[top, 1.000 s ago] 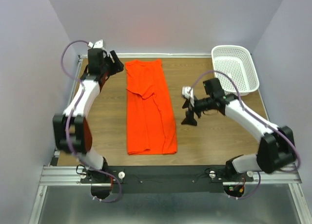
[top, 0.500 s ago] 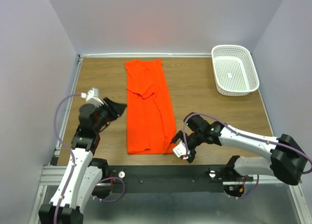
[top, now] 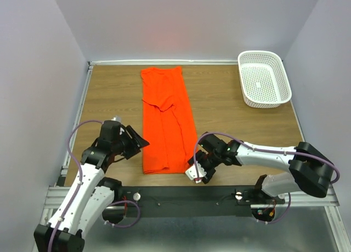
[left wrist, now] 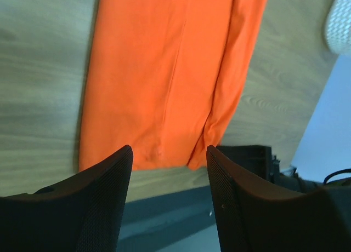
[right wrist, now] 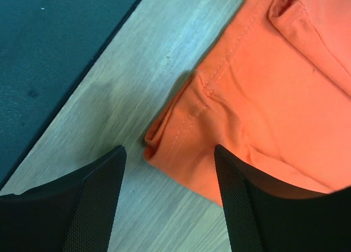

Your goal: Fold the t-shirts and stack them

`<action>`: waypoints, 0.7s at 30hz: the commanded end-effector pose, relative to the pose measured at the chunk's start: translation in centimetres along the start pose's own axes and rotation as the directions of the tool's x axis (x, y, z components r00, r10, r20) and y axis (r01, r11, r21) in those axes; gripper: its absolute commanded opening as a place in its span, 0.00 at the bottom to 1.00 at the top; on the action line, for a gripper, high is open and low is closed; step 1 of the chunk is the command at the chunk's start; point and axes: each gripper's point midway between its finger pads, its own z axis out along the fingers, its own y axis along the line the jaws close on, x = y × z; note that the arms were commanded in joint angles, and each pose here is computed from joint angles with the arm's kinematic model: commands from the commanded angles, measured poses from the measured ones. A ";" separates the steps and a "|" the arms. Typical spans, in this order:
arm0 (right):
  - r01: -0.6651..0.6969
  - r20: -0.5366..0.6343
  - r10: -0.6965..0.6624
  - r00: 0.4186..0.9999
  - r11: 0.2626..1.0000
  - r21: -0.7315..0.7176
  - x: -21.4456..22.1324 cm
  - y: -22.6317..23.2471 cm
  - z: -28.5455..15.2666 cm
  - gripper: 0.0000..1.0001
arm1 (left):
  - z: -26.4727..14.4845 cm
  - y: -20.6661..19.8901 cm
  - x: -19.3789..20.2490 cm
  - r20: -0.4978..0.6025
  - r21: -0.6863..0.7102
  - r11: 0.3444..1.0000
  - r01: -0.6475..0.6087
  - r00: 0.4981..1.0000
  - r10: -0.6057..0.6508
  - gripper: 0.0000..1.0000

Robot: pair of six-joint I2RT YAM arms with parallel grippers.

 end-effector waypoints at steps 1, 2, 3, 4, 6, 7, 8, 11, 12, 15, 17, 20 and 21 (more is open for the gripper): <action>-0.022 -0.044 0.023 0.999 0.999 0.023 0.8 -0.4 0.3 0.72 | 1.1 2.2 2.9 -0.092 -0.143 0.987 0.073 0.992 -0.087 0.64; -0.026 -0.042 0.028 0.999 0.999 0.029 0.7 -0.5 0.3 0.71 | 1.8 2.5 3.4 -0.116 -0.162 0.984 0.080 0.988 -0.100 0.64; -0.031 -0.042 0.032 0.999 0.999 0.029 0.7 -0.3 0.3 0.70 | 1.7 2.4 3.8 -0.128 -0.158 0.985 0.068 0.988 -0.089 0.62; -0.033 -0.040 0.034 0.999 0.999 0.029 0.7 -0.2 0.3 0.70 | 2.4 3.0 4.3 -0.146 -0.199 0.977 0.080 0.983 -0.111 0.62; -0.039 -0.039 0.040 0.998 0.999 0.037 0.7 -0.3 0.2 0.68 | 2.8 3.4 5.4 -0.184 -0.227 0.972 0.063 0.977 -0.107 0.56; -0.042 -0.041 0.044 0.998 0.998 0.041 0.7 -0.3 0.1 0.68 | 2.9 4.2 5.7 -0.194 -0.270 0.961 0.058 0.974 -0.113 0.56; -0.044 -0.041 0.046 0.998 0.998 0.047 0.7 -0.4 0.1 0.67 | 2.9 4.2 6.1 -0.206 -0.275 0.961 0.042 0.973 -0.102 0.56; -0.046 -0.042 0.048 0.998 0.998 0.054 0.7 -0.6 0.1 0.66 | 2.7 4.3 6.7 -0.203 -0.321 0.945 0.057 0.971 -0.127 0.55; -0.048 -0.042 0.051 0.998 0.997 0.058 0.6 -0.8 0.0 0.66 | 2.5 4.4 7.4 -0.223 -0.339 0.940 0.033 0.968 -0.115 0.54; -0.053 -0.046 0.056 0.997 0.996 0.069 0.6 -1.2 -0.1 0.65 | 2.5 5.3 9.1 -0.278 -0.400 0.916 -0.011 0.954 -0.110 0.54; -0.056 -0.043 0.059 0.997 0.996 0.076 0.5 -1.4 -0.1 0.65 | 2.6 5.7 9.9 -0.302 -0.430 0.902 -0.035 0.947 -0.108 0.54; -0.057 -0.036 0.060 0.998 0.995 0.076 0.3 -1.4 -0.2 0.64 | 2.5 5.9 11.1 -0.311 -0.467 0.884 -0.027 0.941 -0.136 0.54; -0.057 -0.033 0.060 0.998 0.996 0.075 0.3 -1.3 -0.2 0.64 | 2.4 5.8 11.1 -0.305 -0.467 0.884 -0.027 0.943 -0.132 0.54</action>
